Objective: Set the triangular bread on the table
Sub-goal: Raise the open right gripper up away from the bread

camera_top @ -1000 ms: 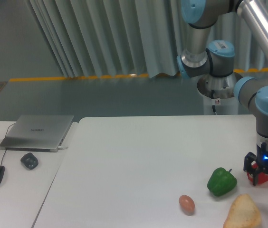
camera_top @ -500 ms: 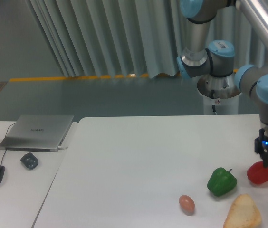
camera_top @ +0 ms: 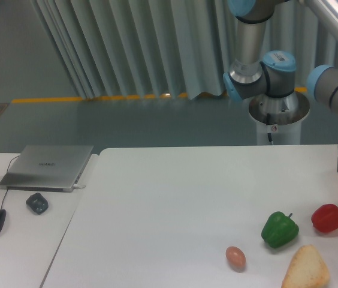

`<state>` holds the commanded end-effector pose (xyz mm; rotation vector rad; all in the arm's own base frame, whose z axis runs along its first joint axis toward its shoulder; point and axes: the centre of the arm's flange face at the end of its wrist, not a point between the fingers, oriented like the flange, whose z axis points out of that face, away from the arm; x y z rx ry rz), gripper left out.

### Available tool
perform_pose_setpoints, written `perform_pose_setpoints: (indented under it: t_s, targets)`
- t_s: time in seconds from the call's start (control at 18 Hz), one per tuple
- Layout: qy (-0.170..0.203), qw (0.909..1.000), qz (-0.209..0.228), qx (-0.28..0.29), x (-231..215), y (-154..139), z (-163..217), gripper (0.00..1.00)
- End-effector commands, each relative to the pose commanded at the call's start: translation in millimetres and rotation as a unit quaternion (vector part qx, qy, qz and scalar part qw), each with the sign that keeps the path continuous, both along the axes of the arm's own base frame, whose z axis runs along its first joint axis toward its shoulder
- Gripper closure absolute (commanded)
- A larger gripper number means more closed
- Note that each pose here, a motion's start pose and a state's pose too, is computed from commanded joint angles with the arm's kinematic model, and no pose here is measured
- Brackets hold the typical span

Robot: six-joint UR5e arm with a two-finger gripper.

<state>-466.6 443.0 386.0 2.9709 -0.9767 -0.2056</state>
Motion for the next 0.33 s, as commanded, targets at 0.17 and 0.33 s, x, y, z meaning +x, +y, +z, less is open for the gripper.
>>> perform_pose_setpoints:
  t_s: [0.17,0.33]
  targets:
    - [-0.002,0.9995,-0.031,-0.007,-4.6,-13.0,-1.7,0.0]
    - [-0.006,0.9995,-0.029,-0.009,-5.7,-16.6,-6.2,0.0]
